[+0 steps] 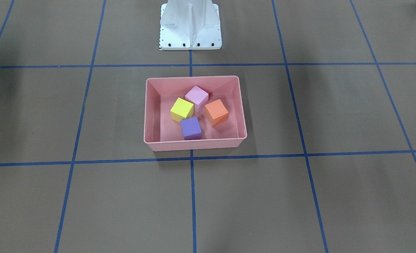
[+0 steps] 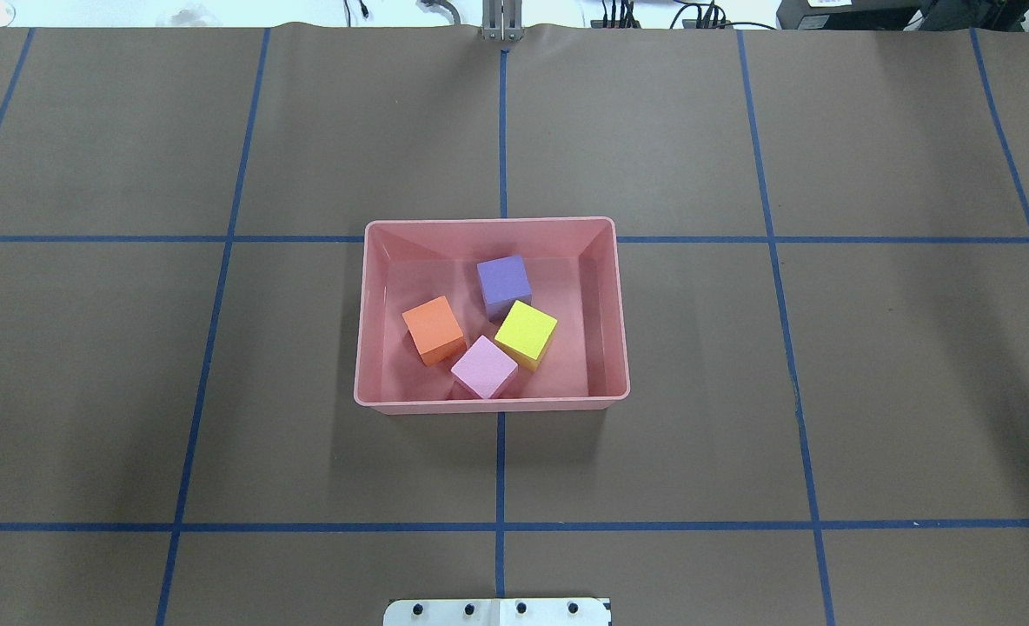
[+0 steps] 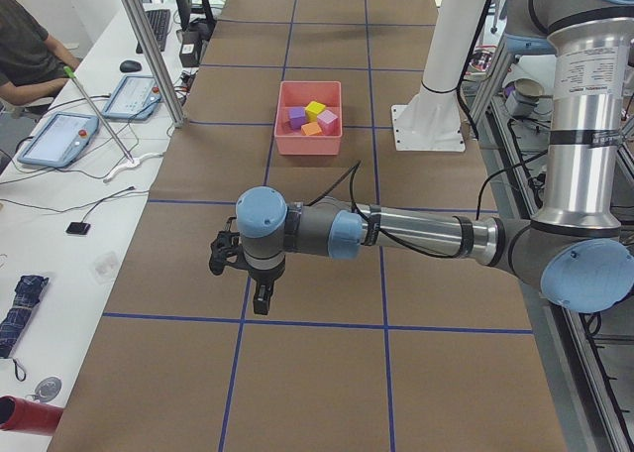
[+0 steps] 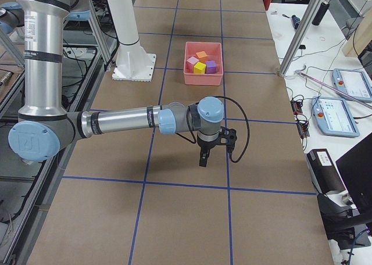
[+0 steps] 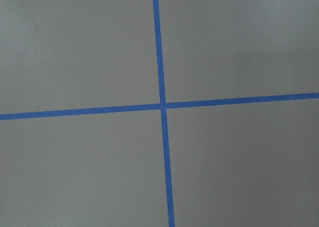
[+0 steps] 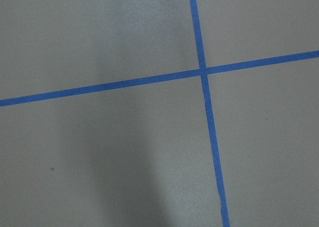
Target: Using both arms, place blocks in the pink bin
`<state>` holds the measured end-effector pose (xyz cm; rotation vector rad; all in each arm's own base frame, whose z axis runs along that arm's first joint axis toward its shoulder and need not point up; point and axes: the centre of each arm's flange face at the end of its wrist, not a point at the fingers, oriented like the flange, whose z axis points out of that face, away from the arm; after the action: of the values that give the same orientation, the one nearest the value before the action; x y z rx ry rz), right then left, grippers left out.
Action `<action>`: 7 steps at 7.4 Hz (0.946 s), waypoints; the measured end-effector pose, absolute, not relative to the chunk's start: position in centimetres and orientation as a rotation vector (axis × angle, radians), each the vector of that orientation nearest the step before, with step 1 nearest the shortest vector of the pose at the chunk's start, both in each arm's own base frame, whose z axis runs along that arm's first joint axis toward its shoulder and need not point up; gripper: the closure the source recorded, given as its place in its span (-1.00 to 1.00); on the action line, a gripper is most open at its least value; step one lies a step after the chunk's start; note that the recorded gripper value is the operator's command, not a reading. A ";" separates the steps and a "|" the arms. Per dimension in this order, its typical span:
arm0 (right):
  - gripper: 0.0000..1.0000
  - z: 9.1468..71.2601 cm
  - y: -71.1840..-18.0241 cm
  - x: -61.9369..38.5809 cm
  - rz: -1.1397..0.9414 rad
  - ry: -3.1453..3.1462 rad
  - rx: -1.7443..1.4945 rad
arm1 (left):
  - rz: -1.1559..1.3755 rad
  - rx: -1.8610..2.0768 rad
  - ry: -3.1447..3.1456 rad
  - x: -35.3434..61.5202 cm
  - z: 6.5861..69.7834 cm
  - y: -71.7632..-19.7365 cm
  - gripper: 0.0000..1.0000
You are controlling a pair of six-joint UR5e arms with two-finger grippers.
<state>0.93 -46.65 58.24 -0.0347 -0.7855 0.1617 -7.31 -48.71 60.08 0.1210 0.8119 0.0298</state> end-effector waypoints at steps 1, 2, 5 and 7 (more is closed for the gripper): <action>-0.99 58.3 -46.6 0.9 0.161 -0.787 -0.036 | 0.029 0.119 0.812 -7.3 60.2 -48.7 -1.00; -0.99 58.3 -46.6 0.9 0.162 -0.788 -0.037 | 0.029 0.119 0.812 -7.3 60.2 -48.7 -1.00; -0.99 58.3 -46.5 0.9 0.161 -0.788 -0.037 | 0.030 0.122 0.813 -7.3 60.1 -48.7 -1.00; -0.99 58.2 -46.5 0.9 0.162 -0.798 -0.039 | 0.029 0.121 0.813 -7.3 60.1 -48.7 -1.00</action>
<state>0.91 -46.48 58.22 -0.0392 -0.7978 0.1616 -7.31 -48.69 60.08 0.1210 0.8129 0.0290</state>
